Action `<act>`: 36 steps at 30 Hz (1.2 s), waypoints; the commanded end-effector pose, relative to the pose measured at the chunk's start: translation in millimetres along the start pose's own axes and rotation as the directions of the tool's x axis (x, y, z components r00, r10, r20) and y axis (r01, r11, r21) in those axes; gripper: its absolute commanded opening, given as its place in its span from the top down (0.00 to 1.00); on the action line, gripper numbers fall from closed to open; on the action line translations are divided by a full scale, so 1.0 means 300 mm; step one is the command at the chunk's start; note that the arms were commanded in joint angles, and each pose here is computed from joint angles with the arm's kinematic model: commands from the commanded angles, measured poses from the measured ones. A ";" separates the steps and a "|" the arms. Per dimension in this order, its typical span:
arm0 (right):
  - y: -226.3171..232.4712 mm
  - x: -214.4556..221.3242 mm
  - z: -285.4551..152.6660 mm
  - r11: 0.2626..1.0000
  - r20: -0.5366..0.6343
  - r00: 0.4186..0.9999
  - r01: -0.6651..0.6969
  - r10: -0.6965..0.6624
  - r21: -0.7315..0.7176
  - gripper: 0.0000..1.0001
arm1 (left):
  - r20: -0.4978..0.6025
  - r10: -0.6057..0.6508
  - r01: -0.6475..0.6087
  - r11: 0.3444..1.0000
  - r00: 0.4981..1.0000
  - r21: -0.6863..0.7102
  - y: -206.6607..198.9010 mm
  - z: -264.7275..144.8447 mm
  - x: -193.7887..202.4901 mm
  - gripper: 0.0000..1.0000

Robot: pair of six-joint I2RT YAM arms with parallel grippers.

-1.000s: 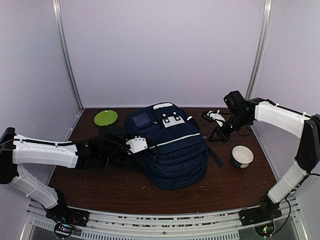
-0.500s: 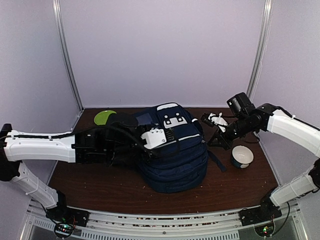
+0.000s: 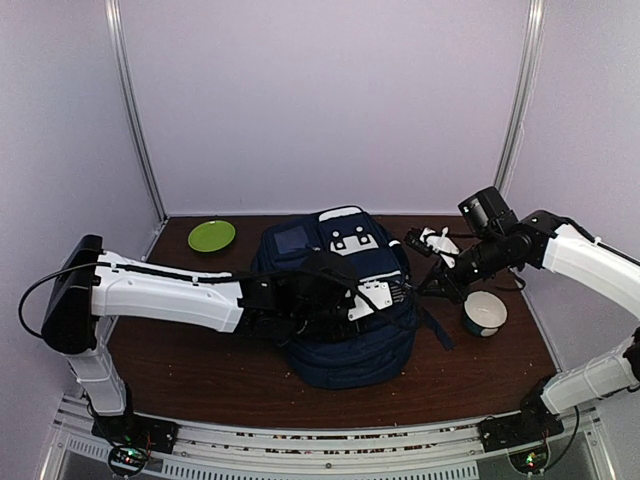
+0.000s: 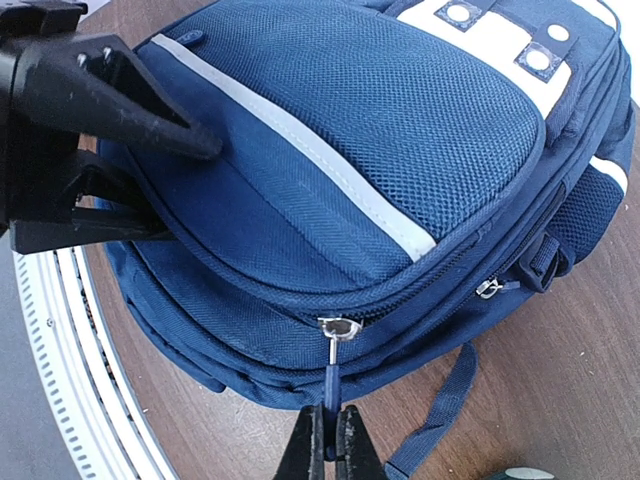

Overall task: Pack the student bag
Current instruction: Hold the student bag at the center of the board, then zip the upper front pocket of the student bag, then reset both arms

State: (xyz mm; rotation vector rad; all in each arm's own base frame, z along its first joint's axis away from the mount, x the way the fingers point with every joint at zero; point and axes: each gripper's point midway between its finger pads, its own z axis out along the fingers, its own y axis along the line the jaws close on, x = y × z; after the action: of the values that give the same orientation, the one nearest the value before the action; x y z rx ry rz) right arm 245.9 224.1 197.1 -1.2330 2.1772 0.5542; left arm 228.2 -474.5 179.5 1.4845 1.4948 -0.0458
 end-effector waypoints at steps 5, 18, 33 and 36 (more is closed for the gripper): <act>0.045 -0.008 -0.043 0.998 0.001 0.998 0.056 -0.056 -0.031 1.00 | -0.066 0.024 -0.028 0.997 0.998 -0.068 0.044 0.048 -0.004 0.88; -0.326 -0.099 0.057 0.961 -0.007 0.991 -0.127 0.133 0.245 1.00 | -0.041 0.080 -0.083 0.993 0.996 -0.089 0.052 -0.130 0.099 1.00; -0.301 -0.215 -0.159 0.961 0.224 0.971 -0.142 0.088 0.236 0.50 | -0.029 -0.189 0.177 0.955 0.981 -0.238 0.213 -0.240 0.152 0.02; -0.280 -0.201 -0.255 0.950 0.291 0.953 -0.159 0.078 0.268 0.44 | -0.027 -0.291 0.273 0.921 0.956 -0.277 0.295 -0.300 0.196 0.02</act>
State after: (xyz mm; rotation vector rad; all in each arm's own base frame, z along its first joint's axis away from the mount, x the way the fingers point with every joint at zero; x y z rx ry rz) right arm 336.4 192.2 256.9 -0.8976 2.1126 0.4238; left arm 238.4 -387.2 204.1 1.2817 1.5985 0.0823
